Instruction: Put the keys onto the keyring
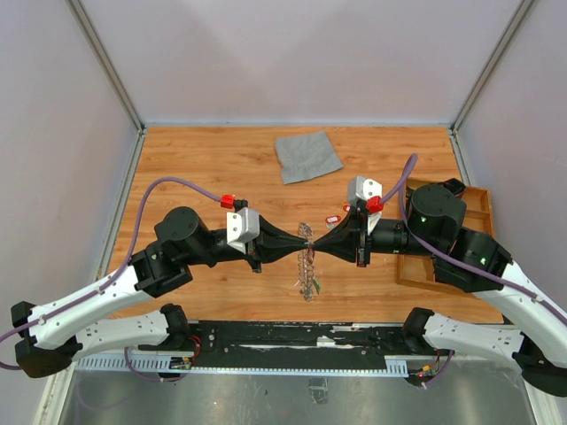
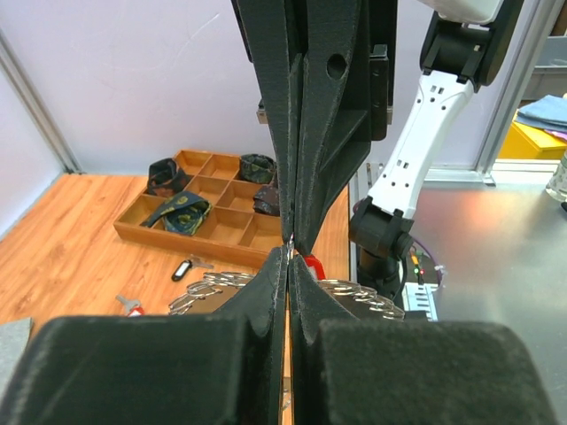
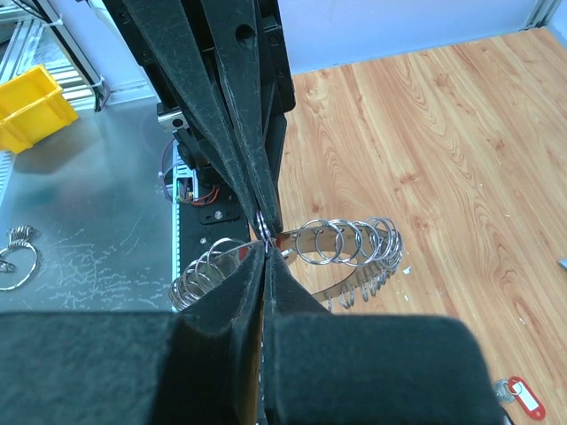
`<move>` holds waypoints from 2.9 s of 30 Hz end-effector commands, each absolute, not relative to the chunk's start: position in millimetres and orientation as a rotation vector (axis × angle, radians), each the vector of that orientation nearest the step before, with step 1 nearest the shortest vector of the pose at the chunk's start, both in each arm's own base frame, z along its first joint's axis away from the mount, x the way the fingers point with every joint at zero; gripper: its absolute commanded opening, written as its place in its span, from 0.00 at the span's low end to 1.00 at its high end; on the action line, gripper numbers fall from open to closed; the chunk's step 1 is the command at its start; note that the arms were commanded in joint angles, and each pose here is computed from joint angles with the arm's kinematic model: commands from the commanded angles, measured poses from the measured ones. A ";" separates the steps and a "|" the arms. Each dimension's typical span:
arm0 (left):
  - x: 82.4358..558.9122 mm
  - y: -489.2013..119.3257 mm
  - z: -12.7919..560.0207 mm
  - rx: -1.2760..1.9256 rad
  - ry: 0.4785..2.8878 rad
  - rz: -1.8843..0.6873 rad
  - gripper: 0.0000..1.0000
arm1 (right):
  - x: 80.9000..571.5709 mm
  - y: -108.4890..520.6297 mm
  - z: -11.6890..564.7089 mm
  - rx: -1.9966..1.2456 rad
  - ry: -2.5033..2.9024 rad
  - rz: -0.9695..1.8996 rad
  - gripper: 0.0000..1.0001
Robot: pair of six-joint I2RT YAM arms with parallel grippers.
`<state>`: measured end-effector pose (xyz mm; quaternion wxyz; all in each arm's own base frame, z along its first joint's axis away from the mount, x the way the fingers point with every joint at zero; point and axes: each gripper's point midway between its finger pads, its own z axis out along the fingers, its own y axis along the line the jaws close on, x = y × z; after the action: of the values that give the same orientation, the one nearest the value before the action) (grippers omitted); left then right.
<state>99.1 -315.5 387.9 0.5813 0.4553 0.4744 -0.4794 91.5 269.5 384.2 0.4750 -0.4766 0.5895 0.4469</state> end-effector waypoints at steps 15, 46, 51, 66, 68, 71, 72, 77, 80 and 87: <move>95.9 -307.4 417.9 1.003 0.992 -1.111 0.00 | 97.6 265.5 368.8 -1.129 1.528 1.050 0.03; 89.3 -300.8 431.2 0.954 0.956 -1.162 0.01 | 90.4 257.7 409.7 -1.144 1.207 1.010 0.25; 83.0 -299.5 439.5 0.926 0.924 -1.216 0.01 | 84.0 267.7 422.3 -1.190 1.082 1.037 0.25; 77.3 -297.5 448.4 0.903 0.886 -1.261 0.00 | 78.1 279.0 427.4 -1.218 1.025 1.098 0.26; 77.1 -298.3 448.3 0.906 0.886 -1.263 0.01 | 77.0 279.5 427.8 -1.219 1.021 1.106 0.26; 77.5 -298.9 447.4 0.909 0.888 -1.261 0.00 | 76.1 281.1 426.7 -1.224 1.021 1.117 0.26; 77.3 -298.6 447.8 0.908 0.887 -1.262 0.00 | 76.5 281.5 426.5 -1.224 1.023 1.116 0.26; 77.5 -299.6 447.5 0.912 0.888 -1.261 0.01 | 76.6 284.0 424.9 -1.233 1.025 1.124 0.25; 77.7 -300.0 447.1 0.912 0.890 -1.261 0.01 | 77.1 285.4 423.6 -1.237 1.030 1.126 0.24; 77.4 -299.5 447.8 0.914 0.888 -1.258 0.01 | 76.9 287.2 423.1 -1.243 1.030 1.132 0.15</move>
<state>84.1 -303.9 429.7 0.6094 0.4043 0.4178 -0.5391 84.2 285.2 419.0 0.5537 -0.5226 0.4512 0.4655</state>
